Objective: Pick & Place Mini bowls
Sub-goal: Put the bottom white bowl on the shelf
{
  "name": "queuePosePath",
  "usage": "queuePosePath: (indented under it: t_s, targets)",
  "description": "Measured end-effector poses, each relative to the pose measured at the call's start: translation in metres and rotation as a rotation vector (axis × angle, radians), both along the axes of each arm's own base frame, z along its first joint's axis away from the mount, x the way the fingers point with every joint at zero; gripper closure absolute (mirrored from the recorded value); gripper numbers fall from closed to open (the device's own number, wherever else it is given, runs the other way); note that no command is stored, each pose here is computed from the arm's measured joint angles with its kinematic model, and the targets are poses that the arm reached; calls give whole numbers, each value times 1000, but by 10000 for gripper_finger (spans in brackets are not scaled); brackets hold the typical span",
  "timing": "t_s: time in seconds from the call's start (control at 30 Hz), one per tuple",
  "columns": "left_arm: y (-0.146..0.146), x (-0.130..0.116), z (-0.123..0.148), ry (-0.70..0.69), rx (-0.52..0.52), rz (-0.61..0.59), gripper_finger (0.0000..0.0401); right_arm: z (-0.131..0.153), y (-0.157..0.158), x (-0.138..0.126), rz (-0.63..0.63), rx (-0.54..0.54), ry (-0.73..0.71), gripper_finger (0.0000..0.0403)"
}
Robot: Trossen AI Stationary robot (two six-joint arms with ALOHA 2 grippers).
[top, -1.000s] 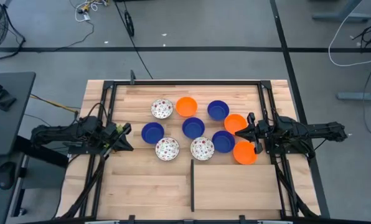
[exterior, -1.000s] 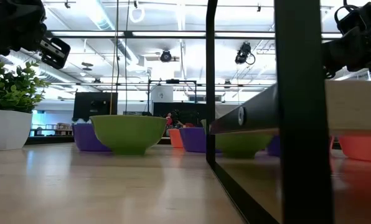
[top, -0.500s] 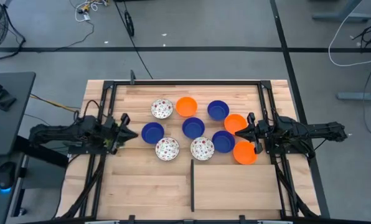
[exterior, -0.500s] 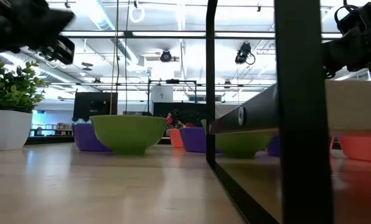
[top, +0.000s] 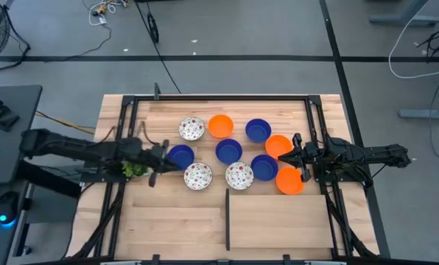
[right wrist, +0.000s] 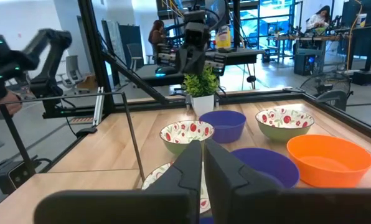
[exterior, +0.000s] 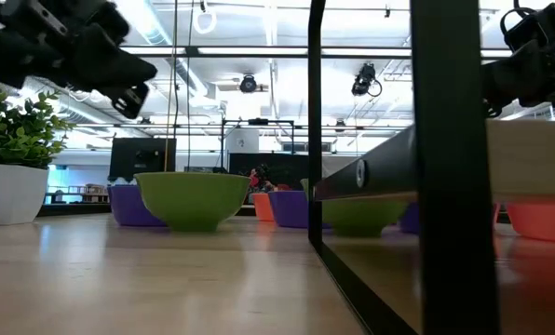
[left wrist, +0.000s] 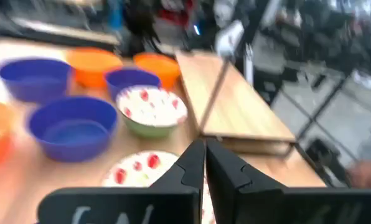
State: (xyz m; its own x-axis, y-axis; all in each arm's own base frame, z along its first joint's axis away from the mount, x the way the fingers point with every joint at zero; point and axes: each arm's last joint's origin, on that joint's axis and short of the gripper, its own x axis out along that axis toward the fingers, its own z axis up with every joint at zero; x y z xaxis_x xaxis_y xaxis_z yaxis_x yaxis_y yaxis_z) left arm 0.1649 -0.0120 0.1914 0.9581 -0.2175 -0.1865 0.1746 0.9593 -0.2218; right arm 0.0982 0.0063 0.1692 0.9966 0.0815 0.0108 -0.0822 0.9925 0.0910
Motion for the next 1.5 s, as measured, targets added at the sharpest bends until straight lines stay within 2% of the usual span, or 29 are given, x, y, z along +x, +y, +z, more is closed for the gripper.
queuePosePath:
  t_s: [0.17,0.37,0.5,0.63,0.9,1.07,1.27,1.5]
  targets:
    - [-16,32,5,219,31,-98,362,0,0,0,0,0,0,380]
    - [-40,61,-3,470,90,-167,276,0,0,0,0,0,0,380]
    - [-53,73,-12,532,161,-197,230,0,0,0,0,0,0,380]
    - [-61,80,-22,569,265,-156,217,0,0,0,0,0,0,380]
    - [-63,84,-40,626,379,-33,241,0,0,0,0,0,0,380]
    - [-63,85,-40,618,381,-21,290,0,0,0,0,0,0,380]
    - [-66,89,-35,545,406,-93,383,0,0,0,0,0,0,380]
    - [-75,92,-30,452,422,-192,384,0,0,0,0,0,-2,380]
